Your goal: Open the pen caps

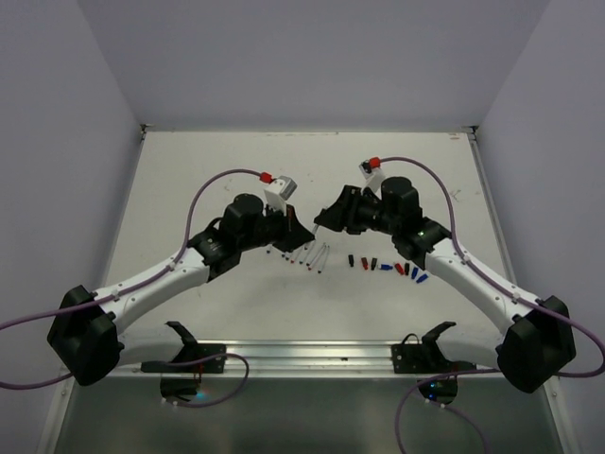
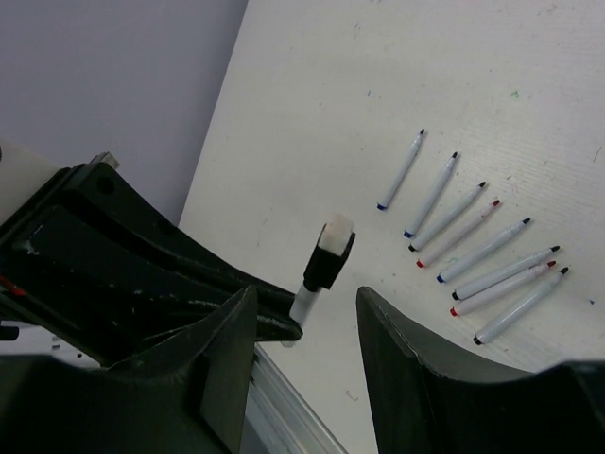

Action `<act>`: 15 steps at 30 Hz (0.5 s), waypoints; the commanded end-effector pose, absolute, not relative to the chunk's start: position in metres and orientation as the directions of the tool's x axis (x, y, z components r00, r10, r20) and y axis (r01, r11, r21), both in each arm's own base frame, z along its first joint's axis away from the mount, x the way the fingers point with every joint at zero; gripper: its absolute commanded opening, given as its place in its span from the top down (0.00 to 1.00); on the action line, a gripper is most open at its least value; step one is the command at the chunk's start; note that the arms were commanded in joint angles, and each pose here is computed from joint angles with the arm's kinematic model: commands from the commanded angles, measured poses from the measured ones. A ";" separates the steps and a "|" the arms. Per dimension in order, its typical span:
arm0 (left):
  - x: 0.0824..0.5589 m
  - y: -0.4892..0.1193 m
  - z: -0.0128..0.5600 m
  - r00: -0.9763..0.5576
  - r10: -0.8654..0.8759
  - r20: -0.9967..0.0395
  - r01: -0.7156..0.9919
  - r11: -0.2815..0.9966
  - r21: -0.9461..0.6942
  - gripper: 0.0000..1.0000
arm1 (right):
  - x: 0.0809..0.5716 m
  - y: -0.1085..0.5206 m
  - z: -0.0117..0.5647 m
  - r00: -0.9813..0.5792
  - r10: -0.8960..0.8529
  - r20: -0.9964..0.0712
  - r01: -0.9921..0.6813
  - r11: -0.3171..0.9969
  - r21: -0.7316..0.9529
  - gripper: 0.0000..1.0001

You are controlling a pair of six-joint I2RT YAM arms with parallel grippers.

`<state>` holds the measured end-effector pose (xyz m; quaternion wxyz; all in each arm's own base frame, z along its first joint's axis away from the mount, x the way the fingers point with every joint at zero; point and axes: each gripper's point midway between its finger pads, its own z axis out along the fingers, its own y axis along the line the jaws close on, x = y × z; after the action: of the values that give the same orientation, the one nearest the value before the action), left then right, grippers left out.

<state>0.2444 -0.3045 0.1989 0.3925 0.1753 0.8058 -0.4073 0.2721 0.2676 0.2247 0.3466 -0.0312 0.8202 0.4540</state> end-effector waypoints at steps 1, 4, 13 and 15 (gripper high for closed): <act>0.242 -0.311 0.215 -0.576 -0.044 -0.816 0.653 0.575 -0.492 1.00 | 0.287 0.276 0.252 -0.702 0.311 -0.640 -0.392 0.582 0.712 0.50; 0.238 -0.313 0.215 -0.575 -0.040 -0.817 0.659 0.569 -0.492 1.00 | 0.292 0.277 0.245 -0.701 0.320 -0.637 -0.369 0.602 0.708 0.50; 0.230 -0.320 0.220 -0.577 -0.036 -0.816 0.672 0.548 -0.499 1.00 | 0.301 0.292 0.231 -0.710 0.316 -0.629 -0.332 0.638 0.695 0.76; 0.230 -0.321 0.221 -0.575 -0.039 -0.817 0.670 0.551 -0.498 1.00 | 0.300 0.295 0.229 -0.712 0.310 -0.630 -0.333 0.641 0.692 0.83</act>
<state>0.2305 -0.3144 0.1958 0.3836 0.1909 0.8056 -0.4092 0.2876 0.2888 0.2055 0.3403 -0.0075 0.8392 0.4242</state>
